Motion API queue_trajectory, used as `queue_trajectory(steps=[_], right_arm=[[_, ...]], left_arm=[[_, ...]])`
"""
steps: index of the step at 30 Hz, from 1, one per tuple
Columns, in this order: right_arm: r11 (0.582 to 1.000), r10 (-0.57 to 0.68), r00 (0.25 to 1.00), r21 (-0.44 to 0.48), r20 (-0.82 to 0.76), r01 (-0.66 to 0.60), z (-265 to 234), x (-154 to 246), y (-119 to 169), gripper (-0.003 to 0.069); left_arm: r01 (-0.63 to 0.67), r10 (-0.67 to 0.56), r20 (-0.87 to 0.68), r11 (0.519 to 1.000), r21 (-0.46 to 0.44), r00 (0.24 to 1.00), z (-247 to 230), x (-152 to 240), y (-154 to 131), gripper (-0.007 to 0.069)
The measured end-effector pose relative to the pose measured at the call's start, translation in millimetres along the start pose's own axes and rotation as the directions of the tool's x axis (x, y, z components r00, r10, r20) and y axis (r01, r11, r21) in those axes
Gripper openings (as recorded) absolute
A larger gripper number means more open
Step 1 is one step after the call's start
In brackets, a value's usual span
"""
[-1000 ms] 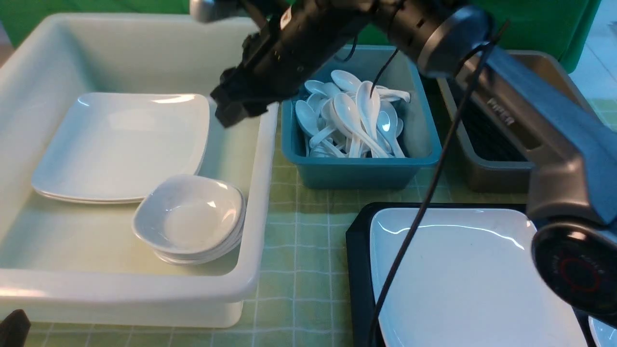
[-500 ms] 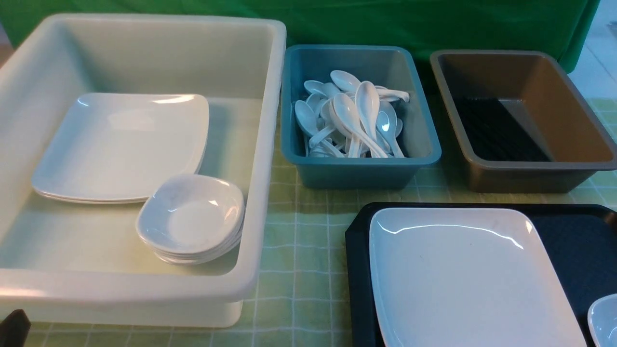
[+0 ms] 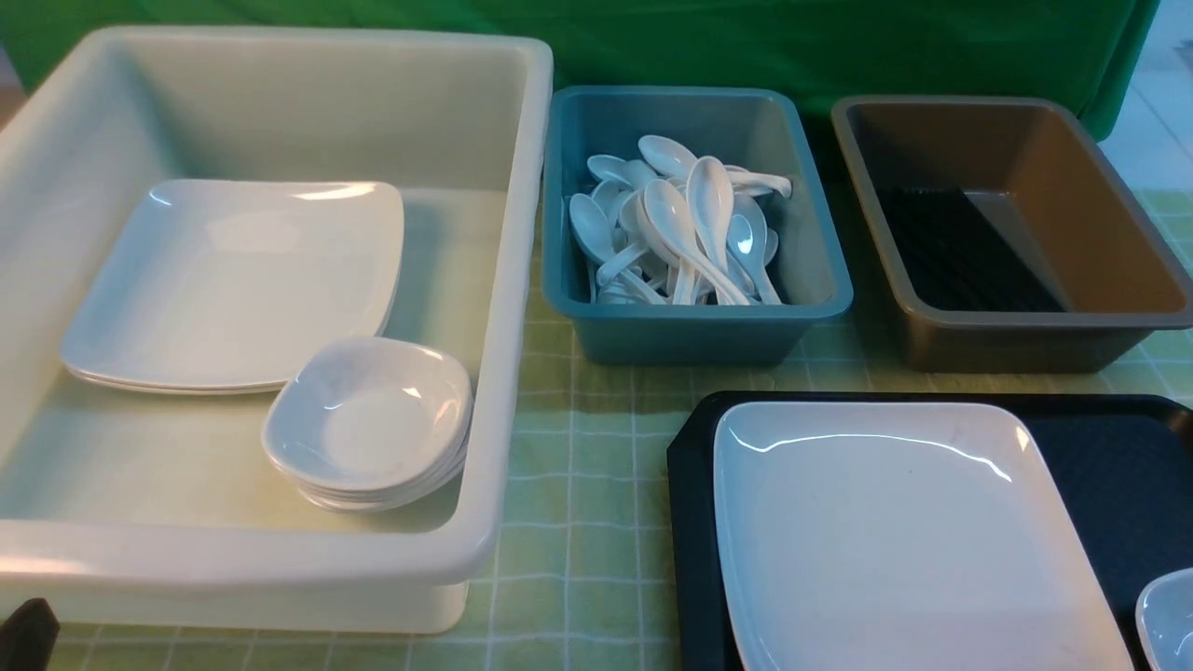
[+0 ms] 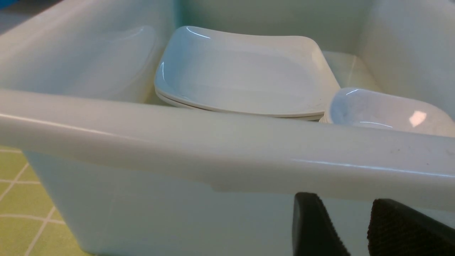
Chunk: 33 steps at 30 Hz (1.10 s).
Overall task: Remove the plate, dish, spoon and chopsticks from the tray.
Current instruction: Use the right arm to grab a small plate from the dinner plate
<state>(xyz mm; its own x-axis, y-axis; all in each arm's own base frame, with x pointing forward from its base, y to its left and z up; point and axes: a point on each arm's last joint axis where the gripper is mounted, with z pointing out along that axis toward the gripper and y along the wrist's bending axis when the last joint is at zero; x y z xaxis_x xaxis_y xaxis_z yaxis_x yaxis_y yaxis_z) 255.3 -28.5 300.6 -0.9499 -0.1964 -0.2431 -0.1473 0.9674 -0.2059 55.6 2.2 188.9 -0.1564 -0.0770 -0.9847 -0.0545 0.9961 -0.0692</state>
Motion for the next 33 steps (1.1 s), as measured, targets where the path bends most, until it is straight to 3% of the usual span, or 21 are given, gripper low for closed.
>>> queue_trajectory(steps=[3, 7, 10, 11, 13, 16, 26, 33], right_arm=[[1.0, 0.0, 0.999, -0.026, -0.045, -0.001, 32, -2, -10, 0.0008], [0.996, -0.066, 0.989, -0.069, -0.129, 0.058, 72, -11, -10, 0.0078], [0.964, -0.248, 0.948, -0.147, -0.201, 0.221, 104, -15, 0, 0.0206], [0.957, -0.274, 0.94, -0.156, -0.202, 0.246, 106, -16, 1, 0.0213], [0.883, -0.46, 0.859, -0.225, -0.227, 0.413, 117, -17, 15, 0.0292], [0.771, -0.635, 0.738, -0.248, -0.227, 0.587, 116, -19, 28, 0.0325], [0.55, -0.835, 0.515, -0.291, -0.191, 0.783, 131, -23, 38, 0.0335], [0.499, -0.866, 0.445, -0.329, -0.229, 0.802, 147, -21, 38, 0.0334]], left_arm=[[0.0, 0.0, 0.0, 1.0, 0.0, 1.0, 0, 0, 0, 0.0224], [-0.004, 0.004, 0.0, 1.0, -0.001, 1.0, 0, 0, 0, 0.0224], [-0.007, 0.007, 0.0, 1.0, -0.002, 1.0, 0, 0, 0, 0.0224], [-0.007, 0.007, 0.0, 1.0, -0.002, 1.0, 0, 0, 0, 0.0224], [-0.007, 0.007, 0.0, 1.0, -0.002, 1.0, 0, 0, 0, 0.0224], [-0.007, 0.007, 0.0, 1.0, -0.002, 1.0, 0, 0, 0, 0.0224], [-0.008, 0.008, 0.0, 1.0, -0.002, 1.0, 0, 0, 0, 0.0224], [-0.01, 0.01, 0.0, 1.0, -0.002, 1.0, 0, 0, 0, 0.0224]])
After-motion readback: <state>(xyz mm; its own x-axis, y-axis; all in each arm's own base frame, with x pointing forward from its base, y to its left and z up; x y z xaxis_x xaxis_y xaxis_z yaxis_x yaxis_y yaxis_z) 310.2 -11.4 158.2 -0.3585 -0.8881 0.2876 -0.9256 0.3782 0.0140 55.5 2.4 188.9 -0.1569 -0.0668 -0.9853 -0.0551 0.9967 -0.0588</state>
